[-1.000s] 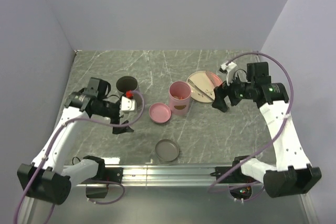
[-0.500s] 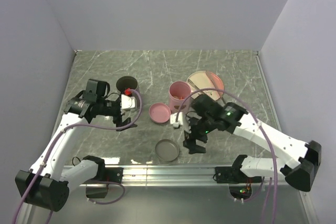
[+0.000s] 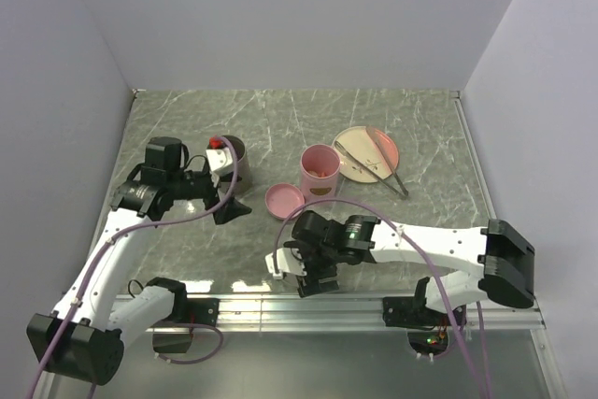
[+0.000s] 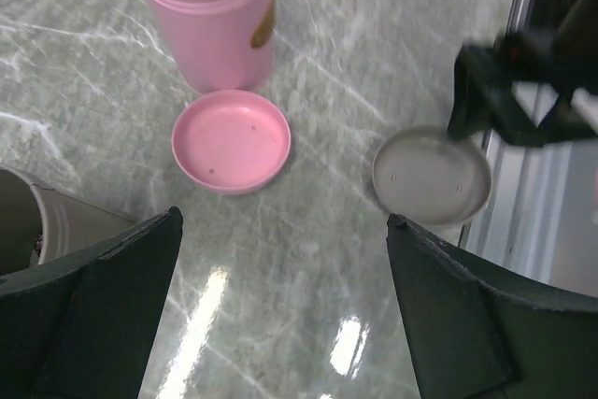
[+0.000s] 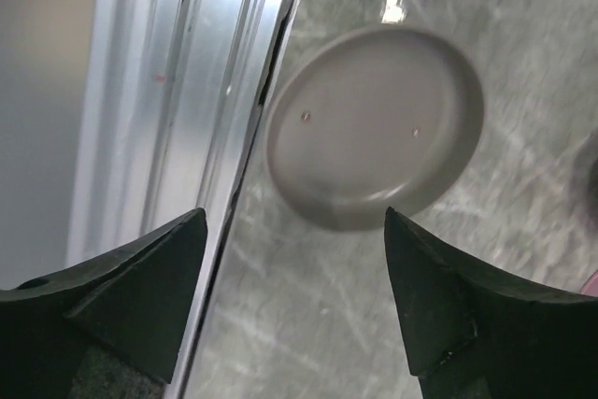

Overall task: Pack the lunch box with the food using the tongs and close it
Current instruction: Pick up the box lid from the center of the board.

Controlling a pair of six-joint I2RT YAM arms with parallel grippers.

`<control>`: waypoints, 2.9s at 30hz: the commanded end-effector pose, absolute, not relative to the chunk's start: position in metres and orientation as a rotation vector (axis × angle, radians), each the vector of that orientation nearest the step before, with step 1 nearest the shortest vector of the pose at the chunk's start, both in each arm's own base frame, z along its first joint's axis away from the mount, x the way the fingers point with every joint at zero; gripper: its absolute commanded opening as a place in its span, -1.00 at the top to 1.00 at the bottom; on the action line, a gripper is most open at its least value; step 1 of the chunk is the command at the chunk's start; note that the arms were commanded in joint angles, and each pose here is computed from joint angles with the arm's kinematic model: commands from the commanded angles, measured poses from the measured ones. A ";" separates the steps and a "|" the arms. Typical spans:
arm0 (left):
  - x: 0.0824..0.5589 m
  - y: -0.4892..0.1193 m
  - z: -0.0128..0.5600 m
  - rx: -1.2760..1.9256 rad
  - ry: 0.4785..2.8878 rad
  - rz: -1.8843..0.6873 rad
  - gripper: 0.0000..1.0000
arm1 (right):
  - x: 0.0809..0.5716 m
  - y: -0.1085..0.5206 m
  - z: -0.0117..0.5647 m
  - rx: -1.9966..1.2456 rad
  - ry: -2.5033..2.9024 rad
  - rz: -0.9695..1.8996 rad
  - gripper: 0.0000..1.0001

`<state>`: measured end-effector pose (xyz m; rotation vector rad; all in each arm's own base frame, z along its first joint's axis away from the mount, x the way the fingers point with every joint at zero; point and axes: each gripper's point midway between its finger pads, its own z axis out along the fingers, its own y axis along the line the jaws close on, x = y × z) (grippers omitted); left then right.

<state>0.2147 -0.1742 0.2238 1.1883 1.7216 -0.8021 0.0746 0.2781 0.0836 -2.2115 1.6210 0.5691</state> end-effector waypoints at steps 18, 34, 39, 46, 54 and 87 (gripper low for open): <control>0.233 -0.177 0.262 0.969 1.651 -0.852 -0.94 | 0.056 0.310 0.034 -2.382 1.466 0.552 0.05; 0.236 -0.176 0.310 0.753 1.620 -0.943 -0.94 | 0.089 0.339 0.109 -2.119 1.595 0.636 1.00; 0.225 -0.178 0.351 0.688 1.524 -0.997 -0.94 | 0.124 0.353 0.199 -1.875 1.627 0.870 1.00; 0.216 -0.177 0.422 0.600 1.318 -1.053 -0.91 | 0.150 0.340 0.292 -1.672 1.590 1.098 1.00; 0.200 -0.179 0.451 0.703 1.144 -1.011 -0.87 | 0.164 0.325 0.377 -1.359 1.508 1.636 1.00; 0.210 -0.205 0.427 0.783 1.017 -0.982 -0.53 | 0.207 0.307 0.462 -0.469 1.410 2.487 1.00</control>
